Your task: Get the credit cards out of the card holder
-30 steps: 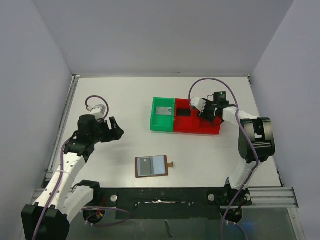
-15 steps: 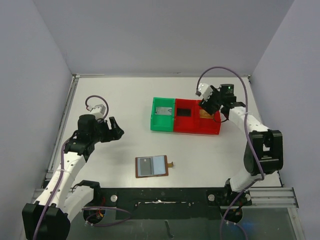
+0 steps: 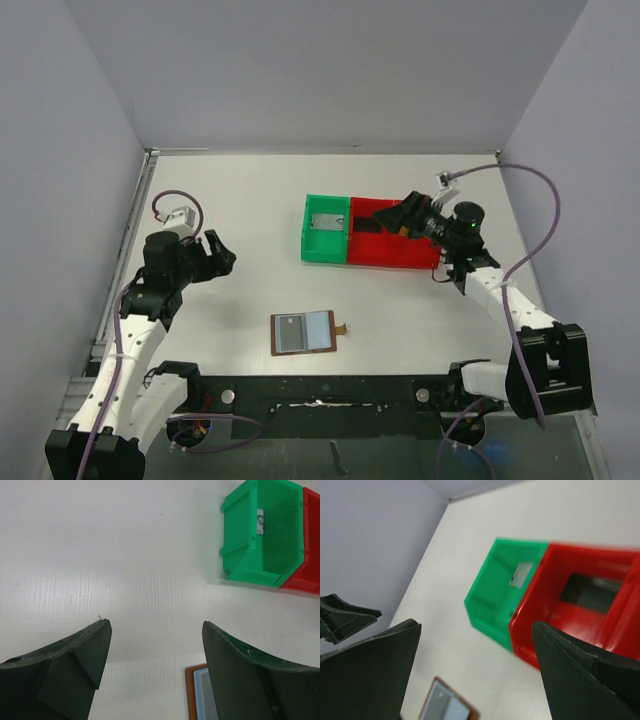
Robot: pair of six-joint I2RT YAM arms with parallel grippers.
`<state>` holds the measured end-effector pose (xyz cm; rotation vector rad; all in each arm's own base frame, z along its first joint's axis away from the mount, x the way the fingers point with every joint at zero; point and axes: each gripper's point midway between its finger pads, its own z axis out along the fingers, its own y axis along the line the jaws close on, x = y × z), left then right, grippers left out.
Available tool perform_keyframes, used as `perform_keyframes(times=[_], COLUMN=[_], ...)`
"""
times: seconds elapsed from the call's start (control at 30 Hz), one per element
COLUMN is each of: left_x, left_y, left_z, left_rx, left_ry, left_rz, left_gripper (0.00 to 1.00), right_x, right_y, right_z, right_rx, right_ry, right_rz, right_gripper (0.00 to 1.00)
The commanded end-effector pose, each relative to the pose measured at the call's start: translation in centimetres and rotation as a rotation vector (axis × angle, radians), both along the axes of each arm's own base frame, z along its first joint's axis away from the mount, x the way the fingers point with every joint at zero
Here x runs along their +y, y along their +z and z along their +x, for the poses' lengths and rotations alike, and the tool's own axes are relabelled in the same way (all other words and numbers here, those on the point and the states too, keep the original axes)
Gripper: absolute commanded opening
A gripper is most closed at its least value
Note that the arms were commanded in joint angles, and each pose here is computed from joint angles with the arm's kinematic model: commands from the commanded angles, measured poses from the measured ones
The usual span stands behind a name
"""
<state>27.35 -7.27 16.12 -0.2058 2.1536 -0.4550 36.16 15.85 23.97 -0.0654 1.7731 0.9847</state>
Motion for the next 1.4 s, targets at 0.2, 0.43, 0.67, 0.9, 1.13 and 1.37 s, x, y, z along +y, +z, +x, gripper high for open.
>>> perform_keyframes(times=[0.2, 0.43, 0.67, 0.9, 1.13, 1.37], left_x=[2.5, 3.3, 3.7, 3.9, 3.8, 3.8], left_y=[2.3, 2.3, 2.6, 2.8, 2.6, 2.5], left_z=[1.0, 0.9, 0.6, 0.4, 0.5, 0.6], left_rx=[-0.096, -0.085, -0.097, -0.107, -0.100, -0.093], left_ry=[0.147, 0.203, 0.230, 0.242, 0.237, 0.238], left_rz=[0.032, 0.034, 0.032, 0.032, 0.031, 0.037], left_gripper=[0.74, 0.74, 0.74, 0.74, 0.74, 0.74], right_x=[11.4, 18.2, 22.9, 22.4, 23.6, 23.0], right_y=[-6.6, -9.8, -14.0, -16.8, -17.7, -21.2], right_z=[-9.8, -17.1, -20.0, -20.3, -20.5, -20.7], right_rx=[0.364, 0.386, 0.461, 0.532, 0.546, 0.615], right_ry=[-0.190, -0.196, -0.091, -0.058, 0.023, -0.002], right_rz=[-0.207, -0.438, -0.568, -0.616, -0.627, -0.746], right_gripper=[0.81, 0.70, 0.61, 0.63, 0.67, 0.66])
